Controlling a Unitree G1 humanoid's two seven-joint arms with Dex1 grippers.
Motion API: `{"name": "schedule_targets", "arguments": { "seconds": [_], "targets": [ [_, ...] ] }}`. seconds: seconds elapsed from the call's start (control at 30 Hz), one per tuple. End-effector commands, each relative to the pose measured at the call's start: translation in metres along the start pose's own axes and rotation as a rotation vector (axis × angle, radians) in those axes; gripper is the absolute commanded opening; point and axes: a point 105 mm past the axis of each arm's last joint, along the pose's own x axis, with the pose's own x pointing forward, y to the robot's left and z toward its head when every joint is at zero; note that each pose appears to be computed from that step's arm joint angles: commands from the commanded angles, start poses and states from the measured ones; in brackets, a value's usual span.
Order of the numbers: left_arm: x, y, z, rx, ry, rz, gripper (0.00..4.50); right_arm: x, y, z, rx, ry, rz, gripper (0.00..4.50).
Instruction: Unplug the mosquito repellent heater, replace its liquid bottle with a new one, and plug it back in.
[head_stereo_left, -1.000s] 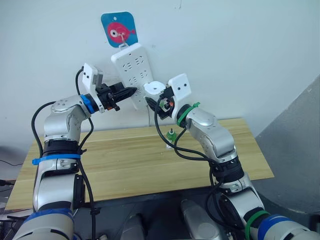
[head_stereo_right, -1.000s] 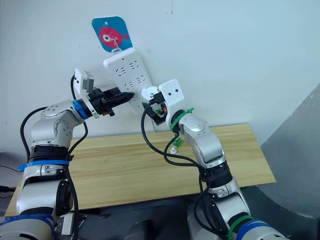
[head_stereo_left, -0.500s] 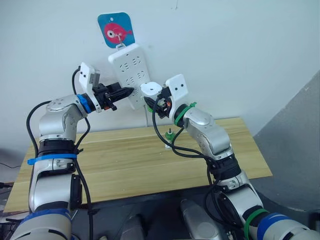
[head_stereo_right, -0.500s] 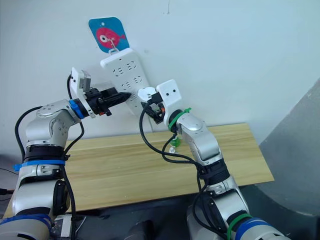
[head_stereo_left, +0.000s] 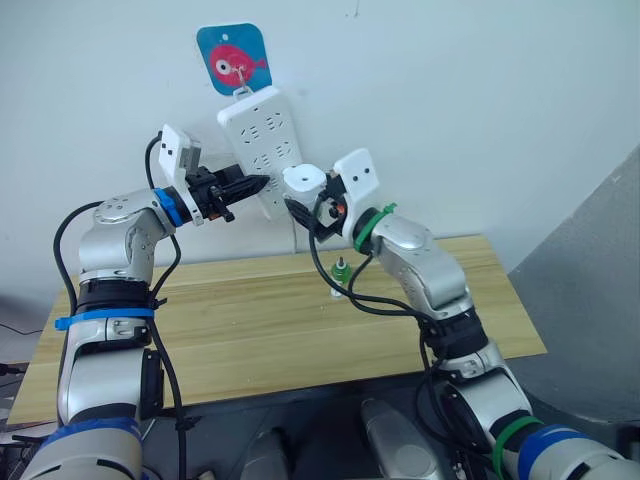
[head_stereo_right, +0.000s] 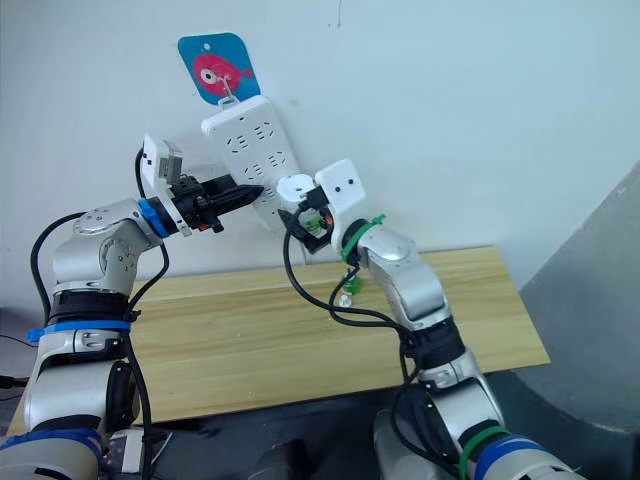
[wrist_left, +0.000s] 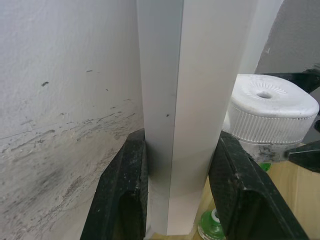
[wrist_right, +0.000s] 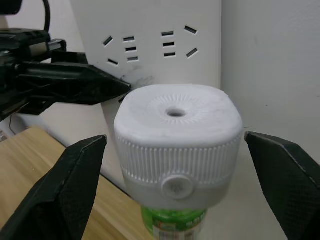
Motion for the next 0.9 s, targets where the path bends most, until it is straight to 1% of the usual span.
{"name": "schedule_targets", "arguments": {
  "seconds": [0.03,0.13,0.2,0.23,0.37,0.47,0.6,0.7,0.77,0.8,0.9],
  "targets": [
    [-0.012,0.017,0.002,0.022,-0.003,0.107,1.32,-0.013,0.010,0.014,-0.044,-0.030,0.074,4.50],
    [-0.017,0.024,0.002,0.043,-0.005,0.150,1.32,-0.019,0.009,0.014,-0.057,-0.020,0.082,4.50],
    [-0.022,0.026,0.001,0.069,0.014,0.158,2.04,-0.024,0.009,0.018,-0.056,-0.032,0.096,4.50],
    [-0.024,0.026,0.001,0.077,0.019,0.161,2.19,-0.026,0.010,0.021,-0.045,-0.043,0.108,4.50],
    [-0.036,0.038,0.005,0.141,0.019,0.255,3.40,-0.031,0.016,0.030,-0.040,-0.068,0.151,4.50],
    [-0.046,0.041,0.004,0.162,0.032,0.279,4.28,-0.034,0.022,0.029,-0.054,-0.061,0.198,4.50],
    [-0.065,0.039,0.003,0.182,0.059,0.290,4.28,-0.038,0.030,0.029,-0.109,-0.058,0.251,4.50],
    [-0.083,0.027,0.000,0.196,0.086,0.275,4.28,-0.044,0.036,0.030,-0.141,-0.068,0.292,4.50],
    [-0.093,0.008,-0.008,0.192,0.111,0.244,4.28,-0.049,0.041,0.029,-0.166,-0.073,0.333,4.50],
    [-0.097,-0.007,-0.012,0.170,0.111,0.224,4.28,-0.051,0.042,0.029,-0.167,-0.074,0.341,4.50],
    [-0.098,-0.059,-0.022,0.135,0.081,0.170,4.32,-0.052,0.045,0.024,-0.165,-0.072,0.348,3.94]
  ]
}}
